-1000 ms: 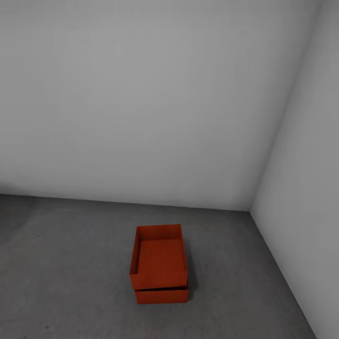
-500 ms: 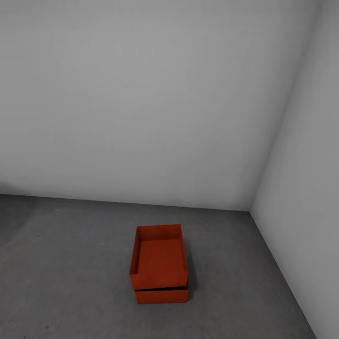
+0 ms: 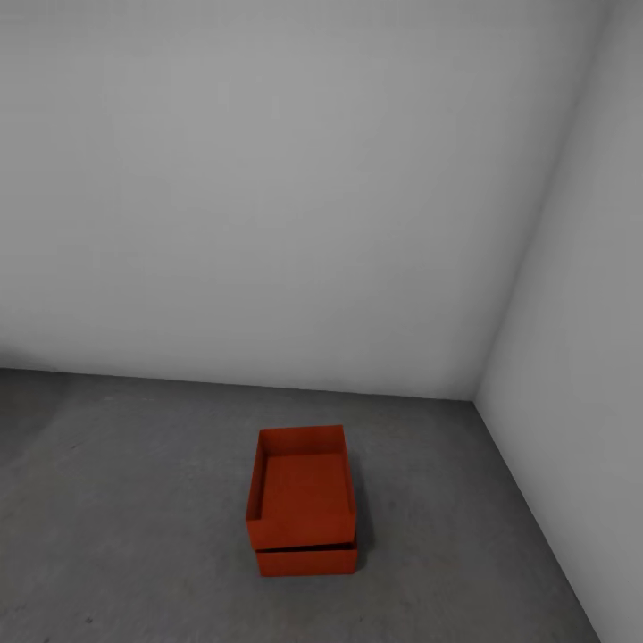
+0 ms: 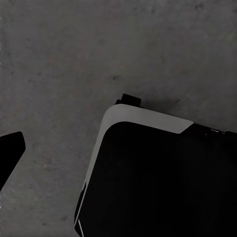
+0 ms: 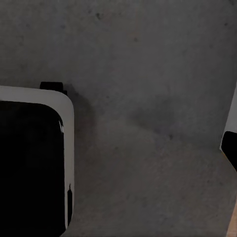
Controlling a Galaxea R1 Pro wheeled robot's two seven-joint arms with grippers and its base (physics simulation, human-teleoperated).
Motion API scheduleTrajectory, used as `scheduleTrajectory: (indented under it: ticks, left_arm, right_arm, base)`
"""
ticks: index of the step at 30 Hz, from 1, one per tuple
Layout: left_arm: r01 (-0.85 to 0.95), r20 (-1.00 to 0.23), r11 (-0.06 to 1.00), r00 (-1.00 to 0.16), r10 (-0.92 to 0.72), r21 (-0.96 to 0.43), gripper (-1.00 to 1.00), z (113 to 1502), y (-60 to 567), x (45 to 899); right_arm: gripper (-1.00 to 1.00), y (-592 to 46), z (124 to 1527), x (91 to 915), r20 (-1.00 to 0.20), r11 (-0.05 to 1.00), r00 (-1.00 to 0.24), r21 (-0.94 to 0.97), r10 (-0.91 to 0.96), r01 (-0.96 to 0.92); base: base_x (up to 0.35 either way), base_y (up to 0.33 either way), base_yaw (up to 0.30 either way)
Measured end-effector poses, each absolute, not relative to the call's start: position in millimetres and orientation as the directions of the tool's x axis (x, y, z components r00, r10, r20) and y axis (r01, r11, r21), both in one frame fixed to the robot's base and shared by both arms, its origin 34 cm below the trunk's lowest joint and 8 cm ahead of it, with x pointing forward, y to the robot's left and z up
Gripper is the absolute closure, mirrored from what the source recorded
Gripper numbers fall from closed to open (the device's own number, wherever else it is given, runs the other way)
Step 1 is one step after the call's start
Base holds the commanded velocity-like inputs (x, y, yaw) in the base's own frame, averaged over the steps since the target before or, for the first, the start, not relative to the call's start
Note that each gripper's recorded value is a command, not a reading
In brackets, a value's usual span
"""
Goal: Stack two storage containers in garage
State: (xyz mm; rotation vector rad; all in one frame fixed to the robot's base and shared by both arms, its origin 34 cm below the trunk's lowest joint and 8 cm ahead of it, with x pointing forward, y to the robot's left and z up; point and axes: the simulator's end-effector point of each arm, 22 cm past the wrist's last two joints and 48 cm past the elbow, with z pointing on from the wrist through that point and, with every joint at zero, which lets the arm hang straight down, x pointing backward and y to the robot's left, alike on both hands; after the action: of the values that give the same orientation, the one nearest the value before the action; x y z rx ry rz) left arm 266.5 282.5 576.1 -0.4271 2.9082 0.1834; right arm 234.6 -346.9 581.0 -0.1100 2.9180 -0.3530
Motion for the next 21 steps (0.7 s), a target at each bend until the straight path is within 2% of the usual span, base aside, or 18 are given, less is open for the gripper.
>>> scheduleTrajectory:
  ticks: [21]
  left_arm:
    - [-0.281, -0.225, 0.954, -0.941, -0.252, 0.103, -1.0, 577.2, 291.0, 272.0]
  right_arm:
    - [-1.0, -344.4, 580.5, 234.8, -0.185, 0.969, -0.977, -0.24, -0.101, -0.055]
  base:
    - [0.0, 0.0, 0.0]
